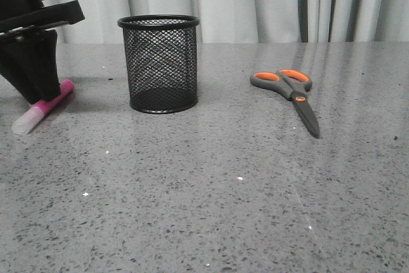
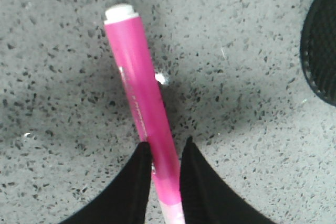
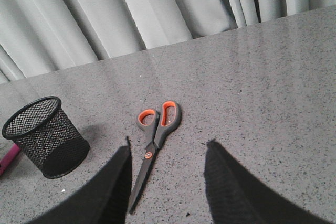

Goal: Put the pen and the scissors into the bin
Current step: 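Close the left gripper on the highlighter and lift it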

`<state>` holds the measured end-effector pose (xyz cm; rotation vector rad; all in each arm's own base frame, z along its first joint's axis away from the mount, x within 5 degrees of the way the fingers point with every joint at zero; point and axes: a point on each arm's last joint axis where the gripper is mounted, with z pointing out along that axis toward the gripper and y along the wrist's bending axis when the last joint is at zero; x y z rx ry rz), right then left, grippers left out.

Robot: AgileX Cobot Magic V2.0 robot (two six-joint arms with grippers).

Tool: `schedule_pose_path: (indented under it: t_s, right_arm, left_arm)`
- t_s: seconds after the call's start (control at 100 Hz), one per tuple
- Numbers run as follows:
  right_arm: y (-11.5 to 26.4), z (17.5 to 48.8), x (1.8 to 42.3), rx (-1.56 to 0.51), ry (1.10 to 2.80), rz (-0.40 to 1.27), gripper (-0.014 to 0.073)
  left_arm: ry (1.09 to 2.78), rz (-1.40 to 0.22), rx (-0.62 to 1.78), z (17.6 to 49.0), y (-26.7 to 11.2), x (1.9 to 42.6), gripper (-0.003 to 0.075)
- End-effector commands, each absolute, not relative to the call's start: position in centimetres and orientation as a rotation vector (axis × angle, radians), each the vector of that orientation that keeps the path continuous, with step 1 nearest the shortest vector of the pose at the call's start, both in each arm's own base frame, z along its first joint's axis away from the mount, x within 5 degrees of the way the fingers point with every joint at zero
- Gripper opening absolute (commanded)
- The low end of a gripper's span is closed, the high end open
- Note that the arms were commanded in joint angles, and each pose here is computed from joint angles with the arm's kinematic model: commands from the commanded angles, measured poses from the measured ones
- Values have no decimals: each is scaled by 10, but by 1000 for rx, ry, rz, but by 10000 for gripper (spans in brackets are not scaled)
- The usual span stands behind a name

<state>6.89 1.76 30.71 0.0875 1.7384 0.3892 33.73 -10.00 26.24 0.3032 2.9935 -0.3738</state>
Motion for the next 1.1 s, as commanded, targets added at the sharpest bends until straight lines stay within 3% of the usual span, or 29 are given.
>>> schedule_pose_path:
  t_s: [0.0,0.22,0.72,0.81,0.95,1.09]
  right_arm:
    - [16,324,70,85,1649,371,289]
    - [16,324,70,84,1651,372,289]
    - [16,324,70,84,1653,372,289]
    - [16,324,70,84,1653,372,289]
    - [16,324,70,84,1653,372,289]
    - [16,324,70,84,1653,372,289]
  left_arm:
    - [2918,-408,291,283,-103,334,108]
    - [2901,-401,288,283,-103,335,299]
    - [2976,-433,268,258,-108,345,292]
    - [2973,-432,279,257,-108,346,229]
    - [2959,-428,322,257,-108,346,-23]
    - [2929,-426,320,260,-108,347,-22]
